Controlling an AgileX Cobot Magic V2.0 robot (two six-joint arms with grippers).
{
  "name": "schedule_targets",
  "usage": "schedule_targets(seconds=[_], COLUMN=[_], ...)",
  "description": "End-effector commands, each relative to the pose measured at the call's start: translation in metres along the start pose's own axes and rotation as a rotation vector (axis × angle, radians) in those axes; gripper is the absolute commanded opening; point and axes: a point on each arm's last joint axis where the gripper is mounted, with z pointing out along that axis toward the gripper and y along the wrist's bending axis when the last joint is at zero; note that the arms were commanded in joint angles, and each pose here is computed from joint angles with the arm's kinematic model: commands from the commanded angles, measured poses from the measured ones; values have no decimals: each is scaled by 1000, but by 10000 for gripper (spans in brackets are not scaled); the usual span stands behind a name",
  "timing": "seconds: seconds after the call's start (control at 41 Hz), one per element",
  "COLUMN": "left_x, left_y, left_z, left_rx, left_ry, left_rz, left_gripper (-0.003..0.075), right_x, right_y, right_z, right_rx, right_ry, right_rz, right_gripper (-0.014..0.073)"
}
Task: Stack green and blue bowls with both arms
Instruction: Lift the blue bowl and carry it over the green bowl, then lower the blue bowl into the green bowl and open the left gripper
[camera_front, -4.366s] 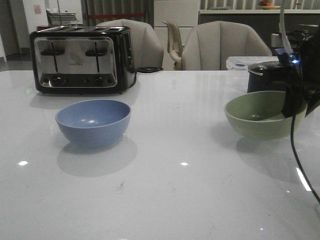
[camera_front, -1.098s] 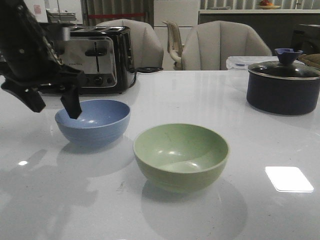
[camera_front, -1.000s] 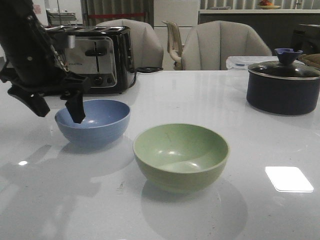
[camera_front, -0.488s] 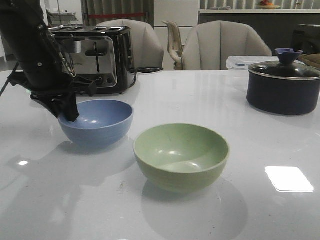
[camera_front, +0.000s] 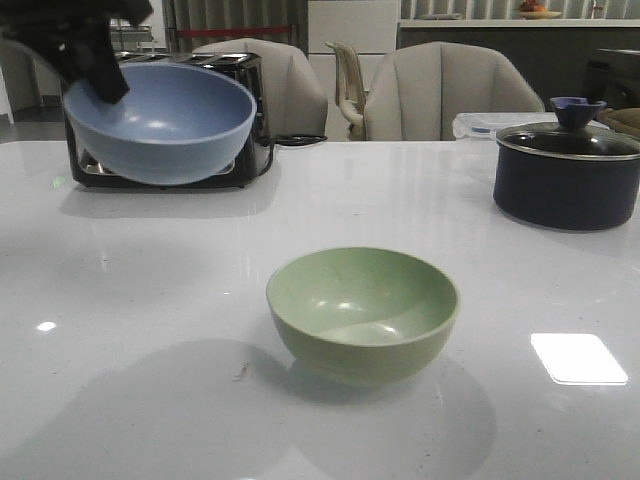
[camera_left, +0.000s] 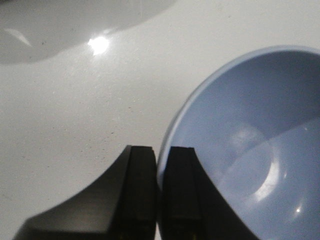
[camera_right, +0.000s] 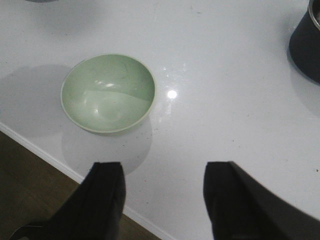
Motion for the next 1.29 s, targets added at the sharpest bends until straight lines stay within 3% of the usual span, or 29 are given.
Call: schedule_targets(seconds=[0.0,0.244,0.463,0.829,0.902,1.122,1.268], left_x=[-9,-8,-2,1,2,0,-1], left_y=[-18,-65,-104,-120,-122,-122,-122], left_z=[-43,-38,-5,52,57,59,57], left_rx=[64,182,241,280,290,288,288], left_ry=[-116,-96,-11,48,59,32,25], left_rz=[24,98,177,138,142,145,144], left_gripper=[100,100,100,120,170,433,502], right_x=[-13,-13,-13,-13,-13,-13,-13], right_y=[-1,-1,-1,-1,-1,-1,-1], right_z=[-6,-6,-6,-6,-6,-6,-6], right_rx=[8,8,8,8,8,8,8], right_ry=[-96,-96,-96,-96,-96,-96,-96], right_rz=[-15,-15,-15,-15,-15,-15,-15], right_gripper=[473,473,473,473,473,473,473])
